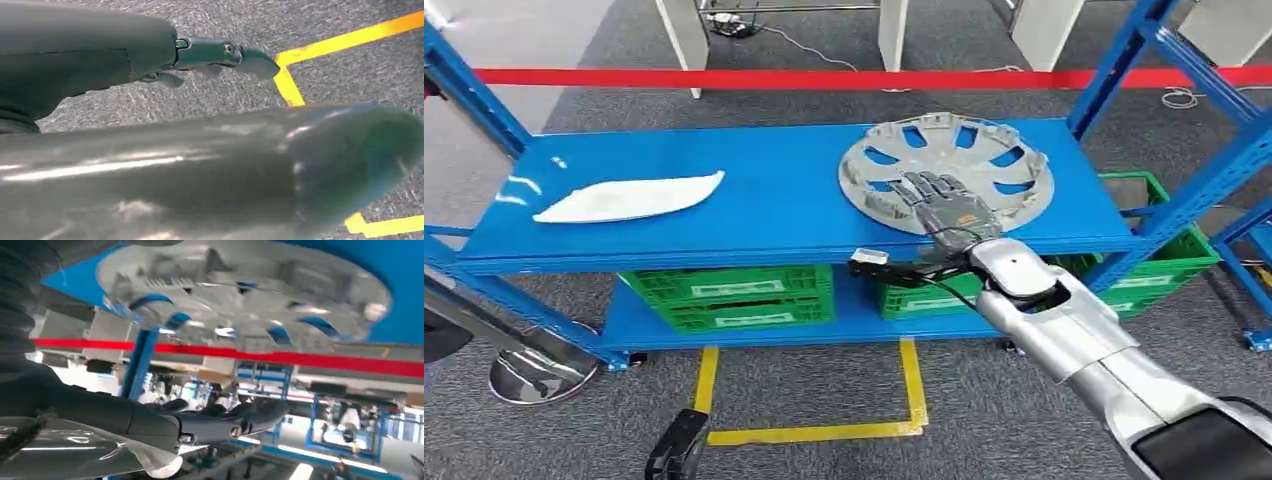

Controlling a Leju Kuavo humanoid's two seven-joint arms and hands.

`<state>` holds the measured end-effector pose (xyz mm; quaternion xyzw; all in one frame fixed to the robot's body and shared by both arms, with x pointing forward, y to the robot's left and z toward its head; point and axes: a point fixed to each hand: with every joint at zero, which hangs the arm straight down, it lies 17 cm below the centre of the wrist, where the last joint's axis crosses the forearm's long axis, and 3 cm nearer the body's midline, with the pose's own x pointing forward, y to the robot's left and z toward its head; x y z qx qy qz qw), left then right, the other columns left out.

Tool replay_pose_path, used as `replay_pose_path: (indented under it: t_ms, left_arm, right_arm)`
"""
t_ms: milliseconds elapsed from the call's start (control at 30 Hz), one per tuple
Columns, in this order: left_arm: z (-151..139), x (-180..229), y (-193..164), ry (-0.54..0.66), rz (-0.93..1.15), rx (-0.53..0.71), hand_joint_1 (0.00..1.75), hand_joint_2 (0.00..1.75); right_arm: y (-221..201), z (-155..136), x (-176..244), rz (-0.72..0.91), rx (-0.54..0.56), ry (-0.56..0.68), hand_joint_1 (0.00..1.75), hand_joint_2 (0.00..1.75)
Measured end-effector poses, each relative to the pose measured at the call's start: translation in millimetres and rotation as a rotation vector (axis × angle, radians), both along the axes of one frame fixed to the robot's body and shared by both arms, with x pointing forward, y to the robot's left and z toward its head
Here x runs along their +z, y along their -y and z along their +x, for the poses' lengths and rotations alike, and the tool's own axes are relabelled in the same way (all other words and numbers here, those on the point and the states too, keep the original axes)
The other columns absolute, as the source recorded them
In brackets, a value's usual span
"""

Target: Take the parts from the cabinet and place them on the table.

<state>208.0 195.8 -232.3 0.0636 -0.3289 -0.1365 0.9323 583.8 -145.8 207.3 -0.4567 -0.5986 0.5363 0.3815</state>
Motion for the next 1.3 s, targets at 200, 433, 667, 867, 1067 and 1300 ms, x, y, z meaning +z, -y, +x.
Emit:
replay_pose_path:
  t_ms: [200,433,667,867,1067,1300]
  left_arm:
    - [0,0,-1,-0.001,0.001,0.0,0.0,0.0]
    - [1,0,-3,0.003,0.01,0.003,0.0,0.0]
    - [1,0,-2,0.005,0.011,0.005,0.0,0.0]
    - [-1,0,-2,0.002,0.01,0.006,0.0,0.0]
    - [0,0,-3,0.003,0.013,0.006,0.0,0.0]
    - [-1,-1,-4,0.002,0.018,0.008,0.0,0.0]
  right_arm:
    - [2,1,-8,-0.001,-0.01,-0.016,0.0,1.75]
    - [2,1,-11,0.0,-0.014,-0.021,0.0,1.75]
    - [5,2,-12,0.004,-0.02,-0.022,0.0,1.75]
    - [6,1,-17,0.004,-0.024,-0.03,0.0,1.75]
    - [6,1,-17,0.004,-0.022,-0.03,0.0,1.75]
    - [5,0,-23,-0.005,-0.022,-0.048,0.0,1.75]
